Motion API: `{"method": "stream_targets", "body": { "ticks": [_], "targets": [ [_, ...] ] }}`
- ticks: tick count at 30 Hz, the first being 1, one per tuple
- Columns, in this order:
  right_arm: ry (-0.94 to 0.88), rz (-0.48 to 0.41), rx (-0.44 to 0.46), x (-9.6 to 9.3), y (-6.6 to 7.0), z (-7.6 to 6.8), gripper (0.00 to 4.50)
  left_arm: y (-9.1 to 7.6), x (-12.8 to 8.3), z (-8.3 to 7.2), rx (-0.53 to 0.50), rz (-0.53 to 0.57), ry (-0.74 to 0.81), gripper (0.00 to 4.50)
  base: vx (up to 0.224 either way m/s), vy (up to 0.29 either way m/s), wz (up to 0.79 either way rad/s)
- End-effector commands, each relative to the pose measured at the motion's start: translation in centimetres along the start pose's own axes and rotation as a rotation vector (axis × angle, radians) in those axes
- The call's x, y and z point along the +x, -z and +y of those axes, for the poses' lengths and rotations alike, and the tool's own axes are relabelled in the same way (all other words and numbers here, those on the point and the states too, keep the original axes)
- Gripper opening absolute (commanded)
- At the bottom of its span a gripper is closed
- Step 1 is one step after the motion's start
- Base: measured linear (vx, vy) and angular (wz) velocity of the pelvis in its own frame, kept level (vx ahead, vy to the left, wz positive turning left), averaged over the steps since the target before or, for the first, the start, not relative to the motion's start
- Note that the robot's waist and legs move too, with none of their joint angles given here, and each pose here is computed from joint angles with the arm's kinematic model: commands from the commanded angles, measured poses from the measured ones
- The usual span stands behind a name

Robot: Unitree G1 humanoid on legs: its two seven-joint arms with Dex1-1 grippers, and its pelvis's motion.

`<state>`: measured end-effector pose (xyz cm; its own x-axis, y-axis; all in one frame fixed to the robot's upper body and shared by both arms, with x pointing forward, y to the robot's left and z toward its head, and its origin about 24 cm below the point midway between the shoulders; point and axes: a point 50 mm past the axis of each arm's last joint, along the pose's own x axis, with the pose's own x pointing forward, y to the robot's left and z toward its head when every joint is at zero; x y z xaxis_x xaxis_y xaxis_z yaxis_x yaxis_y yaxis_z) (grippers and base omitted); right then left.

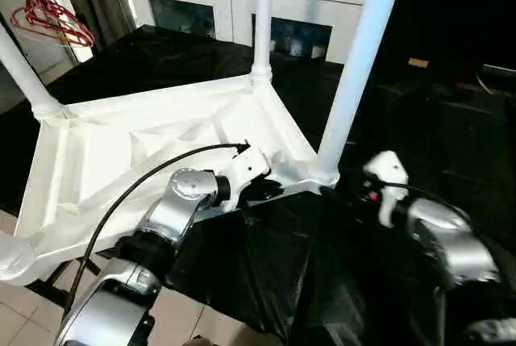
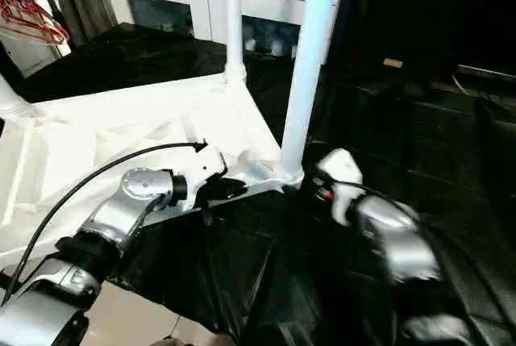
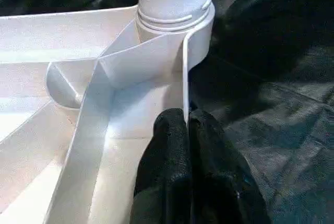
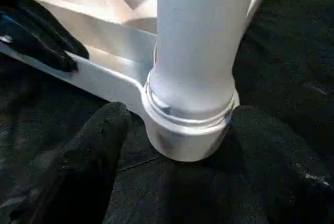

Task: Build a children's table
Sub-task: Rotate leg to tighten

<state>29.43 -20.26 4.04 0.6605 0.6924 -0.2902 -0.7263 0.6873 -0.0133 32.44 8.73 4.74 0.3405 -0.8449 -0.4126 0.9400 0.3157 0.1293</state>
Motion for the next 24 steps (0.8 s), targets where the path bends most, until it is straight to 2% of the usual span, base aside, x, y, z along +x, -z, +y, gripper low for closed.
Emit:
{"method": "stream_targets", "body": {
  "ticks": [1, 3, 5, 7, 11, 13, 18, 19, 21, 24],
  "targets": [
    [-0.02, -0.034, -0.009, -0.7, -0.8, -0.2, 3.5, -1.4, 0.0, -0.3, 0.048, -0.084, 0.044, 0.0, 0.0, 0.0, 0.0],
    [-0.058, -0.046, 0.01, -1.2, -1.2, 0.0, 3.5, -1.4, -0.2, -0.5, 0.053, -0.088, 0.074, 0.0, 0.0, 0.0, 0.0],
    [-0.077, -0.05, 0.029, -1.3, -1.3, 0.2, 3.82, -1.4, -0.3, -0.6, 0.058, -0.088, 0.092, 0.0, 0.0, 0.0, 0.0],
    [-0.115, -0.05, 0.038, -1.2, -1.5, 0.6, 3.9, -1.3, -0.5, -0.7, 0.064, -0.084, 0.11, 0.0, 0.0, 0.0, 0.0],
    [-0.14, -0.025, -0.016, -0.7, -1.5, 1.2, 4.3, -1.2, -0.8, -0.8, 0.071, -0.083, 0.13, 0.0, 0.0, 0.0, 0.0],
    [-0.13, -0.012, -0.046, -0.2, -1.6, 1.2, 4.3, -1.2, -0.9, -0.9, 0.074, -0.082, 0.145, 0.0, 0.0, 0.0, 0.0],
    [-0.114, -0.005, -0.055, 0.5, -2.0, 0.6, 4.3, -1.0, -1.3, -1.2, 0.067, -0.078, 0.155, 0.0, 0.0, 0.0, 0.0],
    [-0.113, -0.004, -0.054, 0.6, -2.1, 0.6, 4.13, -0.9, -1.3, -1.2, 0.065, -0.076, 0.154, 0.0, 0.0, 0.0, 0.0],
    [-0.12, -0.001, -0.053, 0.8, -2.2, 0.5, 4.13, -0.8, -1.5, -1.1, 0.06, -0.073, 0.148, 0.0, 0.0, 0.0, 0.0],
    [-0.128, -0.005, -0.047, 1.0, -2.3, 0.5, 3.85, -0.7, -1.6, -1.1, 0.056, -0.069, 0.142, 0.0, 0.0, 0.0, 0.0]
  ]
}}
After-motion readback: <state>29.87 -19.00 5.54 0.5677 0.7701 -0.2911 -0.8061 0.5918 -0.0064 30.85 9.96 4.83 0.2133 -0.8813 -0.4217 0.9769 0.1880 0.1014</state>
